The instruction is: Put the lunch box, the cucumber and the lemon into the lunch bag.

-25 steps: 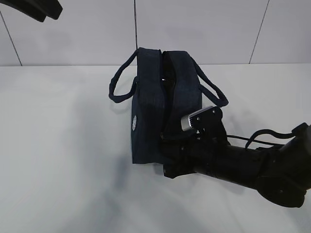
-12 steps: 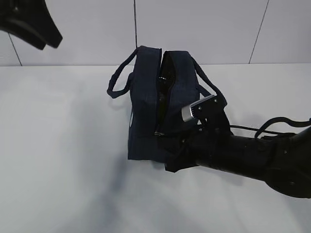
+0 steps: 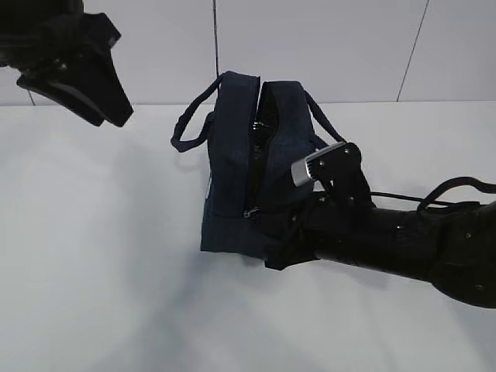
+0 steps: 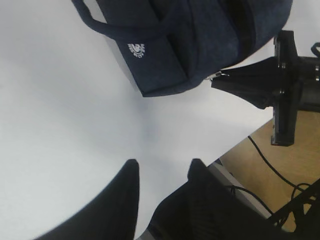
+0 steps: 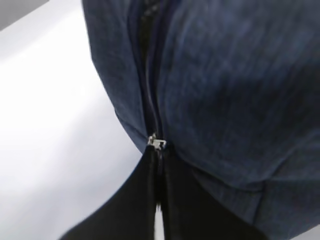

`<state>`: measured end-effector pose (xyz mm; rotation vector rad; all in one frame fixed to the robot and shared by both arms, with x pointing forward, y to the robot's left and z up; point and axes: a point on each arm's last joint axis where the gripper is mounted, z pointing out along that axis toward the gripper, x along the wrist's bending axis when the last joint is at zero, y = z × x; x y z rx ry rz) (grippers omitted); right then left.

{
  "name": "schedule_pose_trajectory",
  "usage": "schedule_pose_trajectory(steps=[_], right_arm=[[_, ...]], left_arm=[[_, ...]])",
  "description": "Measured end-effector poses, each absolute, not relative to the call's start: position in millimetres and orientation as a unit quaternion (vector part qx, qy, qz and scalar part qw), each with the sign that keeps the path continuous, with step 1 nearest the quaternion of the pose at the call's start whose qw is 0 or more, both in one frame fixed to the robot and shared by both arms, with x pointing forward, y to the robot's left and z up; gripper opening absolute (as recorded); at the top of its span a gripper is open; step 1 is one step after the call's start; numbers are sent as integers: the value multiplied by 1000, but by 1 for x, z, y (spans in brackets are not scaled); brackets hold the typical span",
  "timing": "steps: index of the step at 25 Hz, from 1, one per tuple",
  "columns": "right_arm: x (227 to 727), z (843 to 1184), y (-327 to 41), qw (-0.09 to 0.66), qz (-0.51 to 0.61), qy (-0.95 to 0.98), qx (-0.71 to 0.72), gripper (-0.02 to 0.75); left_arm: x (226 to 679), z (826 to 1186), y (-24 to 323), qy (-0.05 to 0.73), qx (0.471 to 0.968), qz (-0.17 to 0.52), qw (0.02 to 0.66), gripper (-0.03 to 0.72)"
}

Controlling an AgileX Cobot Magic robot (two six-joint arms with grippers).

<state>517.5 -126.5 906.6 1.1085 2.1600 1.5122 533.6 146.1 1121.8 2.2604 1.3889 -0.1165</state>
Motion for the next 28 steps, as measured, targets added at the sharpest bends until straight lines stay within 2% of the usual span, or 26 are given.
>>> schedule_pose_trajectory(steps=[7,28], right_arm=[[515,920,-127,145,525,749,377,6],[508,917,-128,87,501,752,419,6]], left_arm=[[529,1107,144,502,838,-41,209,241],[530,1105,147,501,842,-27,198,241]])
